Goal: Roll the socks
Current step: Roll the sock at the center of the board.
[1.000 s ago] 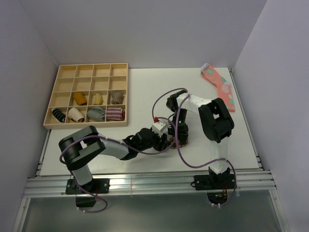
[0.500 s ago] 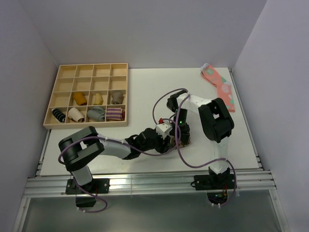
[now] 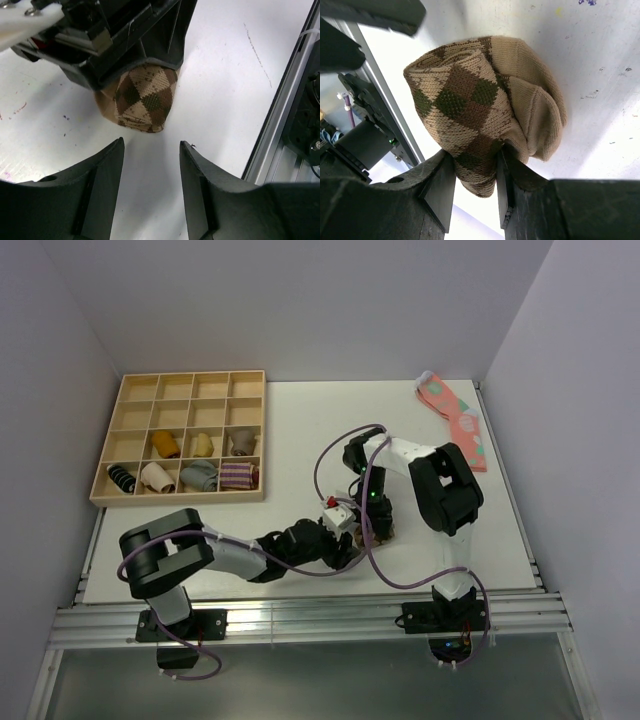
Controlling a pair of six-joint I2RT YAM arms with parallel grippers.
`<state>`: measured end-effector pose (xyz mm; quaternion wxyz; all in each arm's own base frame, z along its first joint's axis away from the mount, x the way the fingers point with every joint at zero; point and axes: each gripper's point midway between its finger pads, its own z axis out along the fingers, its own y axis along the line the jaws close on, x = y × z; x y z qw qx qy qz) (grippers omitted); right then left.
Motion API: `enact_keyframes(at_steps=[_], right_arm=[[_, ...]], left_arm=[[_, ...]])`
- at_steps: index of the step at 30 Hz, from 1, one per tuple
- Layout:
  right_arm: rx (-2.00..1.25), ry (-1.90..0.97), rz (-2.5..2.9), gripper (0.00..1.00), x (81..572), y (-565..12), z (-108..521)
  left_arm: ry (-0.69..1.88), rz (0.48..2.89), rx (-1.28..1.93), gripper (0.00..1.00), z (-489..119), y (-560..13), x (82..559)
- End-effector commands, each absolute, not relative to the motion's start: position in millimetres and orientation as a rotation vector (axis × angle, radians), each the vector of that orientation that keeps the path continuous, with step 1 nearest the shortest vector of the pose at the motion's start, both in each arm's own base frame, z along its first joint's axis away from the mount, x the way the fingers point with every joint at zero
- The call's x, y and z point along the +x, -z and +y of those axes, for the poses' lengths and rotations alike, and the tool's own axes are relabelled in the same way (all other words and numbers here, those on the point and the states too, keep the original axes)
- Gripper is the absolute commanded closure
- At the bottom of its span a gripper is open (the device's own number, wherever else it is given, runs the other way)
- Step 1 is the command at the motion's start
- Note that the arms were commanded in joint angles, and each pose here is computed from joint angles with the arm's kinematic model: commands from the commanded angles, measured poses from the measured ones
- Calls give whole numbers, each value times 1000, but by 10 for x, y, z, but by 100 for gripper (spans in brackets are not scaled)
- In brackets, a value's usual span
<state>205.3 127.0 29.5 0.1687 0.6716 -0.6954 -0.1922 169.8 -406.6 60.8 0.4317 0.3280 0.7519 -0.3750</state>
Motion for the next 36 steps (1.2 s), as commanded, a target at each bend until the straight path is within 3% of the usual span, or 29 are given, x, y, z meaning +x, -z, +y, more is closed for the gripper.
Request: enact_keyframes(at_steps=[1,36], right_arm=[[1962,552,-1986,71,2136,-44,1387],[1861,571,-1986,71,2112,-43,1403]], left_arm=[[973,1799,734,47,-4103,-904,1721],[610,1634,838,51,-4542,-706,1776]])
